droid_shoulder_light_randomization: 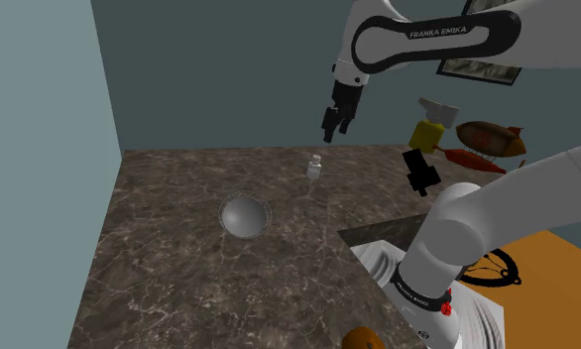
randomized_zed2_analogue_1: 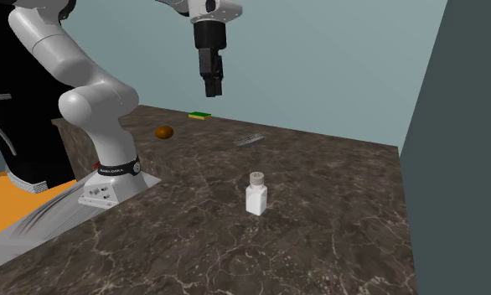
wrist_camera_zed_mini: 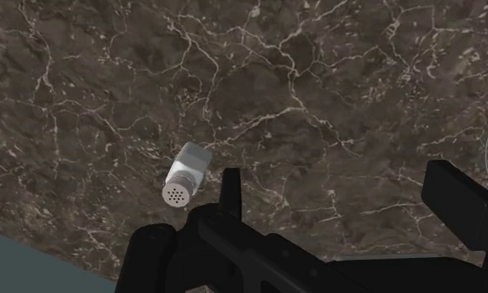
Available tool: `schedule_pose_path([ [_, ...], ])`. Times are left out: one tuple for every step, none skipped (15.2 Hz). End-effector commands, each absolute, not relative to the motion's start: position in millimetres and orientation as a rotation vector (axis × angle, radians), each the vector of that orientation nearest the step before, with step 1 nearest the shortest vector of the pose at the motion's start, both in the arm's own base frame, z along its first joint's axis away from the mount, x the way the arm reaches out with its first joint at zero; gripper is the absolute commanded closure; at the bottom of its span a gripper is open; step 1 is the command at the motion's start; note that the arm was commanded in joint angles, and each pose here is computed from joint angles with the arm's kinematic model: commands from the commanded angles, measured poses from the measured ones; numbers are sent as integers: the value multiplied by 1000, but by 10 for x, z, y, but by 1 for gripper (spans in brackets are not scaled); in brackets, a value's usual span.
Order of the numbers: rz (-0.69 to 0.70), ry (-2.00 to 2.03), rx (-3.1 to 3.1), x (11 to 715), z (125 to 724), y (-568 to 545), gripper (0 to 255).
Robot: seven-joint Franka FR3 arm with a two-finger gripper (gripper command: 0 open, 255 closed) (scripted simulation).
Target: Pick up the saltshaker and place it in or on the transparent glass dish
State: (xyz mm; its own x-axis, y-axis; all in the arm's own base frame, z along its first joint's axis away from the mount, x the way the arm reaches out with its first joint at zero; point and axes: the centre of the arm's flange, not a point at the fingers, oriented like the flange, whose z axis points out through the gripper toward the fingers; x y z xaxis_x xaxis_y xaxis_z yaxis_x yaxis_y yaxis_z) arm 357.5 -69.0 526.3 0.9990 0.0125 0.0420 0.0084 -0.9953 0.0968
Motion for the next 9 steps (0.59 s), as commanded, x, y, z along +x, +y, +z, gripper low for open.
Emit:
schedule_pose_path([
  [74,28,3043,3689,5108,-870,0],
  [76,34,3042,3753,5030,-954,0],
  [79,39,3042,3816,4952,-1037,0],
  [82,45,3042,3880,4874,-1120,0],
  [85,50,3041,3945,4797,-1202,0],
  [87,56,3041,4010,4719,-1285,0],
  [90,61,3041,4075,4642,-1367,0],
  [93,67,3040,4141,4564,-1449,0],
  [96,72,3040,4207,4487,-1531,0],
])
